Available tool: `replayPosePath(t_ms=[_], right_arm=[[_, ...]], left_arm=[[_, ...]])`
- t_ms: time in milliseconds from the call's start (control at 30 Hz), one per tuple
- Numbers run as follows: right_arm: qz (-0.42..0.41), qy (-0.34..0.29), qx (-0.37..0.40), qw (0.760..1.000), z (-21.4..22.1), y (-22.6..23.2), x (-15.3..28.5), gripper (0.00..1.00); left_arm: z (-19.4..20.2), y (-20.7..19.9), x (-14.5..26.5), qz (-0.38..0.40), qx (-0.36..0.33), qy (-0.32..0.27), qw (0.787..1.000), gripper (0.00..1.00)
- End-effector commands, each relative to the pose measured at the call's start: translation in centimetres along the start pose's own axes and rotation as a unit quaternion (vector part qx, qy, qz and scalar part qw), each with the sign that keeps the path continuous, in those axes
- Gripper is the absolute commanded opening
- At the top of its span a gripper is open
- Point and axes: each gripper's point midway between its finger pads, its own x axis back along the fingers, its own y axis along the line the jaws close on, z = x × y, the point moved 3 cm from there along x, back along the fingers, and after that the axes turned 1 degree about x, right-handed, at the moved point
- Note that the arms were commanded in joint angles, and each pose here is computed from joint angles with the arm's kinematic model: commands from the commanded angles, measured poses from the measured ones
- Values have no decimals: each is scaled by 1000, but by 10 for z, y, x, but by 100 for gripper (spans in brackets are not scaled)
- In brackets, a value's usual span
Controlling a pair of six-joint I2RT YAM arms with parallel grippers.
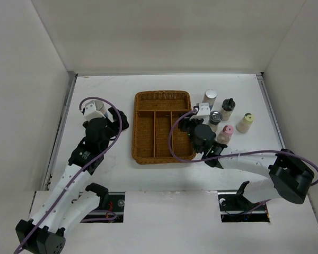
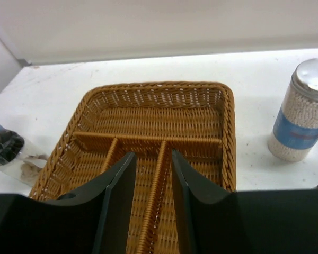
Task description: Organize the condiment bottles
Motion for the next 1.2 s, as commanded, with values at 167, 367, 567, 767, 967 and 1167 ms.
replayPosePath(t_ms=[167, 367, 567, 767, 967, 1167], right_arm=[[-11, -39, -41, 998, -26, -1, 7, 51], [-12, -25, -31, 999, -24, 4, 5, 36], [-4, -18, -19, 1000, -20, 2, 3, 39], [-1, -20, -25, 999, -22, -1, 4, 41], [-2, -18, -22, 1000, -20, -1, 4, 42], [0, -10, -14, 1000, -13, 1, 0, 44]], left_arm=[[-47, -21, -8, 17, 8, -75, 997, 100], [-95, -8, -27, -65, -30, -138, 988, 100], [-124, -3, -56, -99, -36, -160, 981, 89], [-125, 18, -80, -147, -41, -153, 976, 32], [-99, 64, -98, -229, -63, -91, 967, 70], [-97, 71, -110, -257, -89, -83, 959, 78]])
